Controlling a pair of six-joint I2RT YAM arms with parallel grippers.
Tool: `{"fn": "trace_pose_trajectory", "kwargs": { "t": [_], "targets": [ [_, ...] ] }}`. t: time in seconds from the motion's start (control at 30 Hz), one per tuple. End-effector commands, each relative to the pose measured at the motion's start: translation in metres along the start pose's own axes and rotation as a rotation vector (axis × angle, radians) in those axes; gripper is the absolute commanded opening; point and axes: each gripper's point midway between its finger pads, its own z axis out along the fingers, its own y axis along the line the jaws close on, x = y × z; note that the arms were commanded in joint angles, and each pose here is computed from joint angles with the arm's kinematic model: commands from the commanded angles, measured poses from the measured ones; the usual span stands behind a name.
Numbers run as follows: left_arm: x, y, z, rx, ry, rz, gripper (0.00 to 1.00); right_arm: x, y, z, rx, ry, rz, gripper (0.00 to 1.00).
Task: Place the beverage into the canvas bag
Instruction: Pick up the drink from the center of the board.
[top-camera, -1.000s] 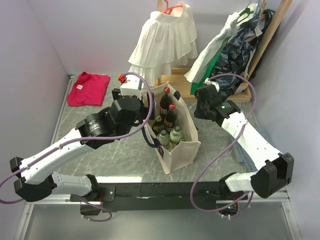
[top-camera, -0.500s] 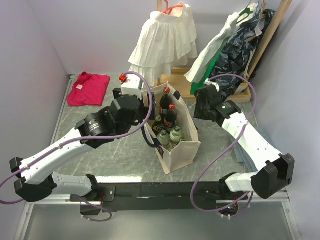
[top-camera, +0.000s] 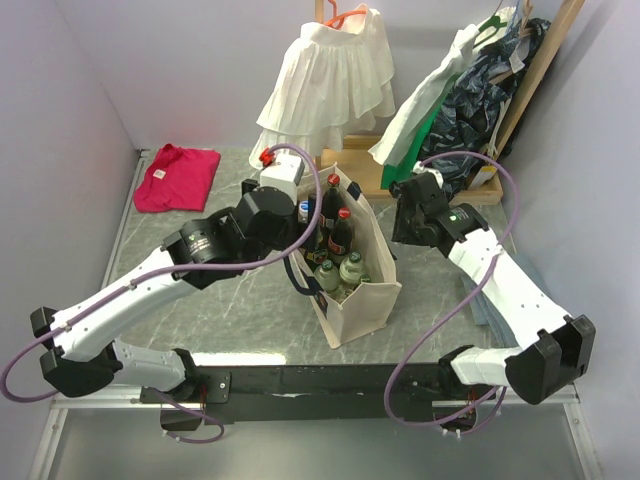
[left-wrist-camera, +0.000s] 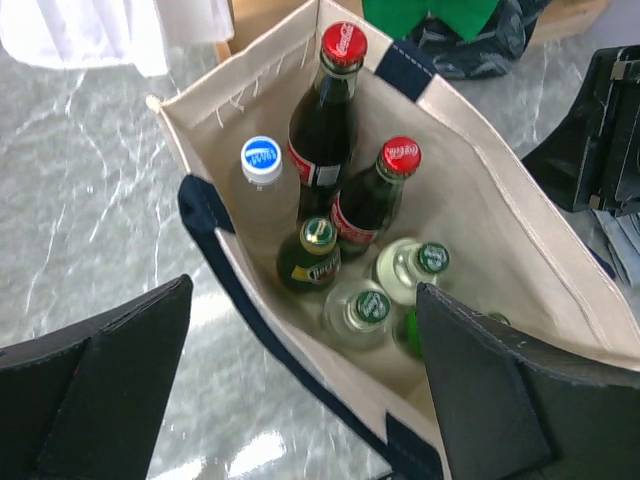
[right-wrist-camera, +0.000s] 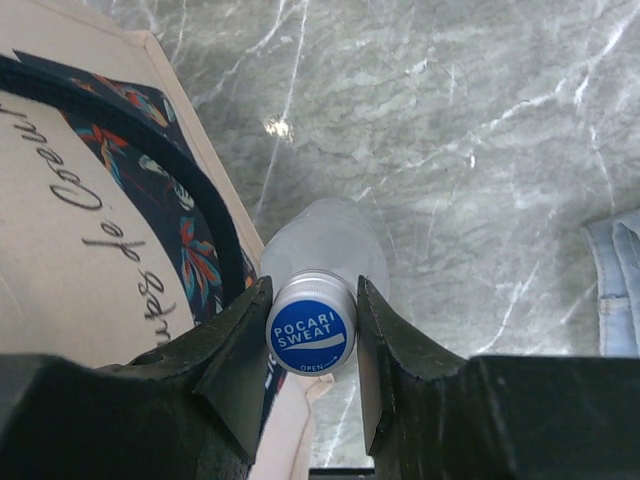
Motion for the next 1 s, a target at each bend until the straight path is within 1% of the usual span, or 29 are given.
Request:
{"fn": "trace_pose_trajectory", "kwargs": {
  "t": [0.0,0.03,0.13,0.17,0.27,0.33,0.37,0.4,0.5,0.83,0.97],
  "targets": [
    [-0.005,0.007,-0.023,-0.005,0.058,-0.039,0.98,-0.047,0.004,-0.040,-0.058,-0.190,0.051,0.00],
    [0.003,0.012,-0.026,-0.022,0.092,-0.039,0.97,-0.047,0.003,-0.041,-0.055,-0.191,0.053,0.00],
    [0.009,0.012,-0.031,-0.017,0.120,-0.066,0.89,-0.047,0.003,-0.043,-0.057,-0.191,0.056,0.00],
    [0.013,0.012,-0.029,-0.016,0.130,-0.070,0.85,-0.047,0.003,-0.045,-0.060,-0.194,0.056,0.00],
    [0.022,0.007,-0.028,0.012,0.140,-0.101,0.78,-0.048,0.001,-0.048,-0.058,-0.200,0.059,0.00],
    [0.026,0.005,-0.027,0.022,0.144,-0.120,0.76,-0.050,0.001,-0.053,-0.059,-0.206,0.060,0.00],
    [0.032,0.003,-0.025,0.030,0.158,-0.119,0.71,-0.051,0.000,-0.055,-0.058,-0.211,0.060,0.00],
    [0.035,0.004,-0.024,0.027,0.168,-0.116,0.69,-0.052,-0.001,-0.056,-0.058,-0.214,0.060,0.00],
    [0.048,0.007,-0.020,0.009,0.195,-0.099,0.66,-0.053,-0.002,-0.061,-0.056,-0.214,0.059,0.00],
    [0.056,0.003,-0.012,0.025,0.193,-0.095,0.63,-0.054,-0.008,-0.077,-0.051,-0.223,0.064,0.00],
    [0.068,0.004,-0.008,0.022,0.216,-0.077,0.60,-0.056,-0.011,-0.083,-0.044,-0.233,0.067,0.00]
  ]
}}
